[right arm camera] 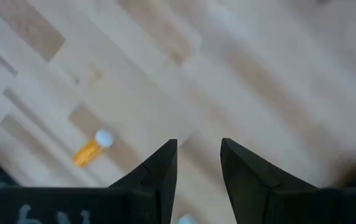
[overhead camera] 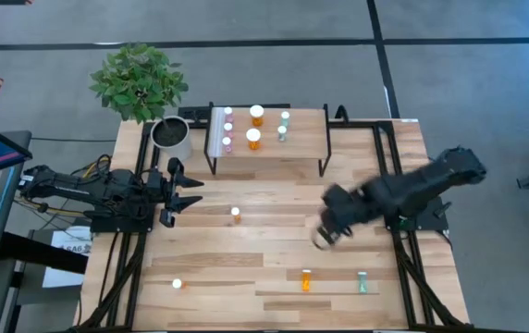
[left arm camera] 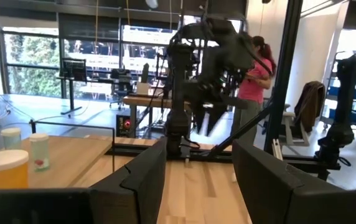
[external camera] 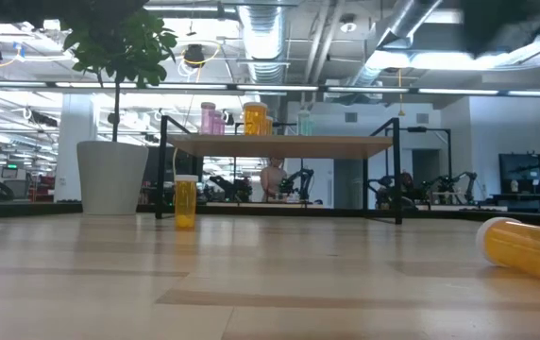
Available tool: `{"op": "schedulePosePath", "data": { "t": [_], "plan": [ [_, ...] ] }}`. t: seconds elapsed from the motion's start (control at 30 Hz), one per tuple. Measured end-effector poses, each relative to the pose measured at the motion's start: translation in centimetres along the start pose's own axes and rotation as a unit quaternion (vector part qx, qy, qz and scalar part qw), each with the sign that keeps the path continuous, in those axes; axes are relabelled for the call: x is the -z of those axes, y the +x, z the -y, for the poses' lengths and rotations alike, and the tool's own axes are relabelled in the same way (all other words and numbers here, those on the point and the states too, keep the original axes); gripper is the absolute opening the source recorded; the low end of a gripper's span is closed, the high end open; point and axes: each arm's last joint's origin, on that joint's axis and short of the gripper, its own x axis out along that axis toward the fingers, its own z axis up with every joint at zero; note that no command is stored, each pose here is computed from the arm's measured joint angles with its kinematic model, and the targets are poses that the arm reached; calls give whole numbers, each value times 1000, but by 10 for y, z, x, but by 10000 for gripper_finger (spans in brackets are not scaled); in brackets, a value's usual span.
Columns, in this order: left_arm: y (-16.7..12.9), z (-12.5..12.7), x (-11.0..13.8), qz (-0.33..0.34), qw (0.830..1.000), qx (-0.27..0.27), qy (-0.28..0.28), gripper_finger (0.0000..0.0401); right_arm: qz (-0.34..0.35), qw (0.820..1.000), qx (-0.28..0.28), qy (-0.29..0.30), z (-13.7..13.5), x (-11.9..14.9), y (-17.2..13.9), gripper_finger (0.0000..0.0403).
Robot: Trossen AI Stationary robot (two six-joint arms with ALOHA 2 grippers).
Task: Pick and place medicine bottles onto shelf by color
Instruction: Put the green pill bottle on the shelf aligned with the other green pill bottle
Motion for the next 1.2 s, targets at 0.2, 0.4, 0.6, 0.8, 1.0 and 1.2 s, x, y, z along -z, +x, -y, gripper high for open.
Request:
{"op": "schedulePosePath", "data": {
  "t": [0.2,0.4,0.6,0.8,1.0,1.2],
  "plan": [
    [0,0,0,0,1000,0,-3,173,-39,991,-28,122,0,76,15,151],
    [0,0,0,2,1000,-1,-4,173,-61,981,6,182,-16,125,37,162],
    [0,0,0,2,1000,-3,-3,173,-105,967,43,227,-37,156,68,171],
    [0,0,0,2,1000,-3,-2,173,-113,959,41,255,-47,171,86,175],
    [0,0,-2,9,1000,-2,-3,173,-107,956,58,269,-27,173,98,175],
    [0,0,-2,9,1000,-2,-4,173,-112,949,40,292,-7,161,122,176]
  ]
}}
